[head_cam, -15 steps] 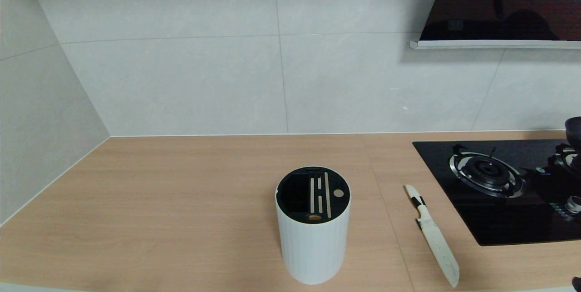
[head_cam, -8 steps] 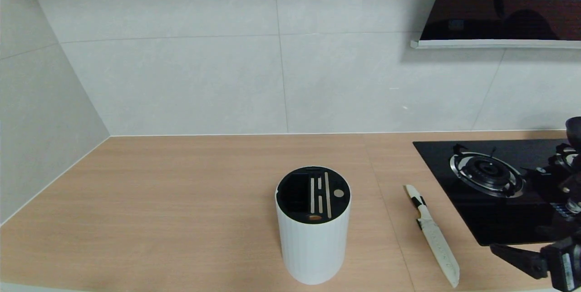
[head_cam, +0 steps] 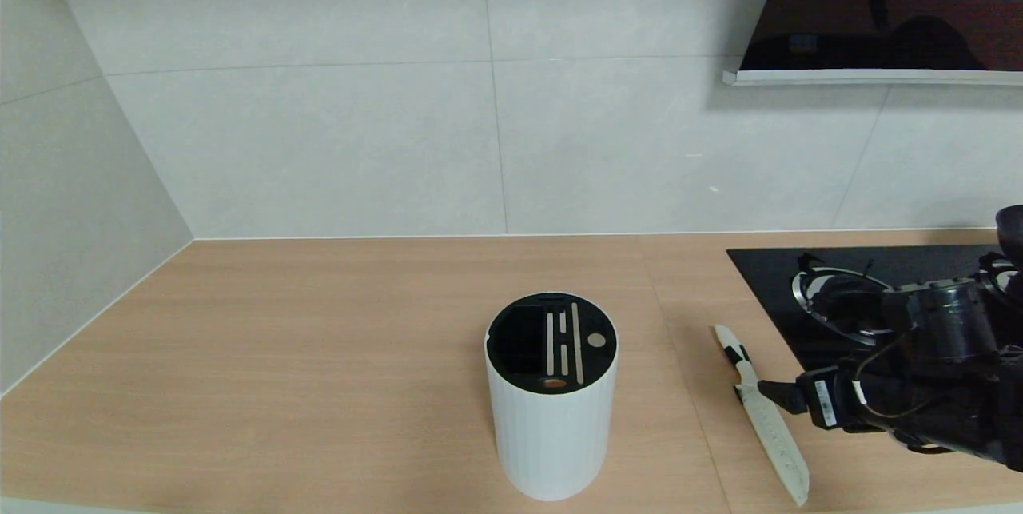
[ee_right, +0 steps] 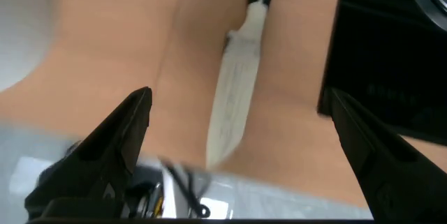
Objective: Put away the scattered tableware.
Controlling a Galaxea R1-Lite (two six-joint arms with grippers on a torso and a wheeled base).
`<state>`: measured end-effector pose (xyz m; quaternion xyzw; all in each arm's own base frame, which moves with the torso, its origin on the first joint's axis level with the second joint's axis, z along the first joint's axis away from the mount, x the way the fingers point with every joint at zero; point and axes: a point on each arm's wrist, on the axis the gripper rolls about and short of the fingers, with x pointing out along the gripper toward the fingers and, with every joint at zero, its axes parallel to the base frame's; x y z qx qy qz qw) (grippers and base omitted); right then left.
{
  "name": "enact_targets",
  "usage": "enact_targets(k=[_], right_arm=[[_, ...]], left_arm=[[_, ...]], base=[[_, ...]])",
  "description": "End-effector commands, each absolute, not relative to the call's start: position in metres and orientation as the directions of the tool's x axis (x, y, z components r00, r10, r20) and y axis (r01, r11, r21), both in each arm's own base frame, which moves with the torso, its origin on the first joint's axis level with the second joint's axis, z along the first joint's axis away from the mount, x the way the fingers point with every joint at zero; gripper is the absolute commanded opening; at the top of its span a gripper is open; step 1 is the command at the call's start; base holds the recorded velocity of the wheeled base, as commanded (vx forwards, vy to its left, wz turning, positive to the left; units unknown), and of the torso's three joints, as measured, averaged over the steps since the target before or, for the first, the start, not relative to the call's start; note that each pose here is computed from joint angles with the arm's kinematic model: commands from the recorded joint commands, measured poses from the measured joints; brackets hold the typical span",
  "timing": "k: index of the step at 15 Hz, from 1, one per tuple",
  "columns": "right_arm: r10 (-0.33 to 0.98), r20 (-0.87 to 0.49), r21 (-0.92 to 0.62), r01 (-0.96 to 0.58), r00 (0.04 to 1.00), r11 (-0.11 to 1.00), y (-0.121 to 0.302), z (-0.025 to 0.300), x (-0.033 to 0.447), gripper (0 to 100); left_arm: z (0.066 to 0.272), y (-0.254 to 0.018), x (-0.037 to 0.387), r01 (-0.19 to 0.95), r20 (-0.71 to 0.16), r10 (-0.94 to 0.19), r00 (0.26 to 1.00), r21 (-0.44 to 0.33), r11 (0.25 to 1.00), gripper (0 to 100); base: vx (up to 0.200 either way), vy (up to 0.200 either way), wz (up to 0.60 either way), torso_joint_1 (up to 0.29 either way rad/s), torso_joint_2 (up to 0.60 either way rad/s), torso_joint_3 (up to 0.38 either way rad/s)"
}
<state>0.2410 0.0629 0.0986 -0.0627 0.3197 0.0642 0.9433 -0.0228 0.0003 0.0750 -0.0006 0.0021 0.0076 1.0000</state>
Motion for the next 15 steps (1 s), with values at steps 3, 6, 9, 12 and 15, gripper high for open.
enact_targets(k=[3,6,9,12,15], right_arm=[[0.021,-0.685,-0.077,-0.101,0.728,0.992,0.071,0.048,0.268,100],[0.026,-0.677,-0.039,-0.071,0.736,0.997,0.075,0.027,0.279,100],[0.023,-0.679,-0.030,-0.059,0.734,0.998,0.076,0.016,0.284,100],[0.023,-0.685,-0.016,-0.046,0.728,0.999,0.078,0.004,0.292,100],[0.024,-0.658,0.007,-0.025,0.753,1.000,0.078,-0.007,0.299,100]], left_arm=[[0.075,0.000,-0.023,-0.015,-0.005,0.015,1.000,0.000,1.000,100],[0.075,0.000,-0.023,-0.015,-0.006,0.015,1.000,0.000,1.000,100],[0.075,0.000,-0.023,-0.015,-0.005,0.015,1.000,0.000,1.000,100],[0.075,0.000,-0.023,-0.015,-0.006,0.015,1.000,0.000,1.000,100],[0.075,0.000,-0.023,-0.015,-0.005,0.015,1.000,0.000,1.000,100]], base=[[0.000,0.000,0.00,0.000,0.00,0.000],[0.000,0.000,0.00,0.000,0.00,0.000],[0.000,0.000,0.00,0.000,0.00,0.000],[0.000,0.000,0.00,0.000,0.00,0.000],[0.000,0.000,0.00,0.000,0.00,0.000]])
